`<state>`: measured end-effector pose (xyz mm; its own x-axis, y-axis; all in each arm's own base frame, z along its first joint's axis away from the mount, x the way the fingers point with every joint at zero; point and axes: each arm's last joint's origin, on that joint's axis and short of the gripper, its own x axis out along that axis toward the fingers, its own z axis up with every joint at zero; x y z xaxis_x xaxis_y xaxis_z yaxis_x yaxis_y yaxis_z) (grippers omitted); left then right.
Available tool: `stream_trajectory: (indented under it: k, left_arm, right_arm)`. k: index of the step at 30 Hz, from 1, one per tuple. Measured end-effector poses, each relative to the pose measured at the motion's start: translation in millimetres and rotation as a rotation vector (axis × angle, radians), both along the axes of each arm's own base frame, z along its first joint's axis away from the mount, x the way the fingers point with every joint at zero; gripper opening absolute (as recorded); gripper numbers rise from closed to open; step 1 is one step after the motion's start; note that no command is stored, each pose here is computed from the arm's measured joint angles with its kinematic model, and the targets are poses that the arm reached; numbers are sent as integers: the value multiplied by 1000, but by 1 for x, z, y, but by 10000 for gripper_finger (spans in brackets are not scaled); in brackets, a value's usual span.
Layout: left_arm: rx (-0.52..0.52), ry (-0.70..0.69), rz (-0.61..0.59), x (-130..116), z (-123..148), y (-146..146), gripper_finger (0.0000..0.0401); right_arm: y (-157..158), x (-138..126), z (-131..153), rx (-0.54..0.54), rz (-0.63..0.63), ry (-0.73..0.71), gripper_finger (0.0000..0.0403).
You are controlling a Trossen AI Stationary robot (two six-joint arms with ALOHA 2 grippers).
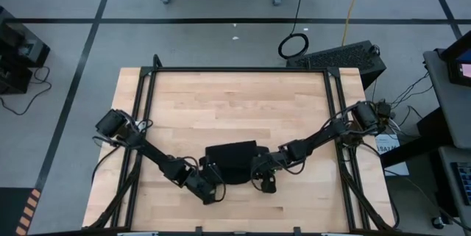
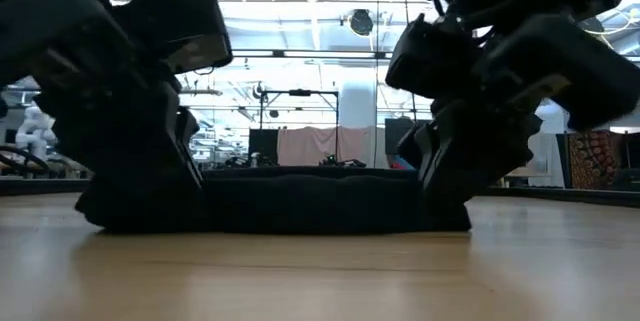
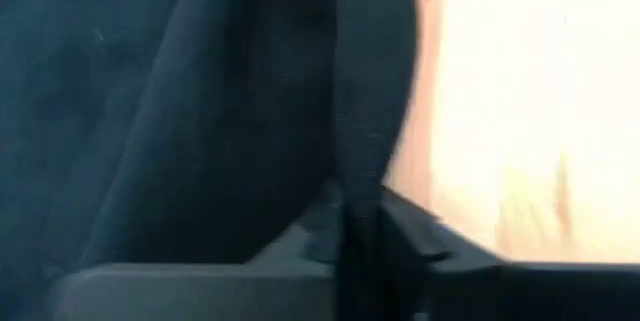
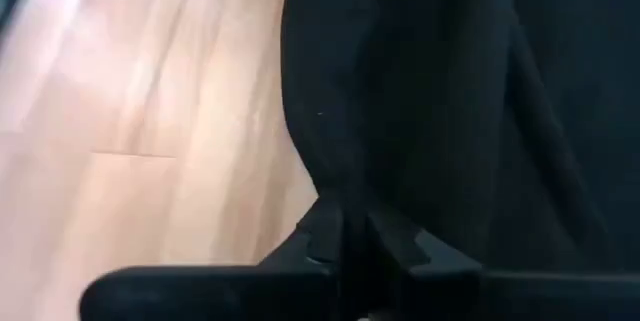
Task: Roll towel
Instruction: Roll the black microfiber towel
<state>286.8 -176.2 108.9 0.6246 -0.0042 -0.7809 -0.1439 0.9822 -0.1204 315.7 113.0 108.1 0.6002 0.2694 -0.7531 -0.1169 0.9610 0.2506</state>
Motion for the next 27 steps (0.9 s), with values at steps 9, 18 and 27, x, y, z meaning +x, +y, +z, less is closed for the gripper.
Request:
stream_trajectory:
  k: [9,18,27]
  left_arm:
    - [-313,-23,-44,10,48,-9,14]
    - [-485,-65,-61,11,74,-3,13]
    - [-709,-134,3,-1,40,9,13]
  right_arm:
    - [-1,-3,28,354,39,78,2]
    - [-17,-1,42,621,47,191,2]
    - [-41,7,31,814,58,329,2]
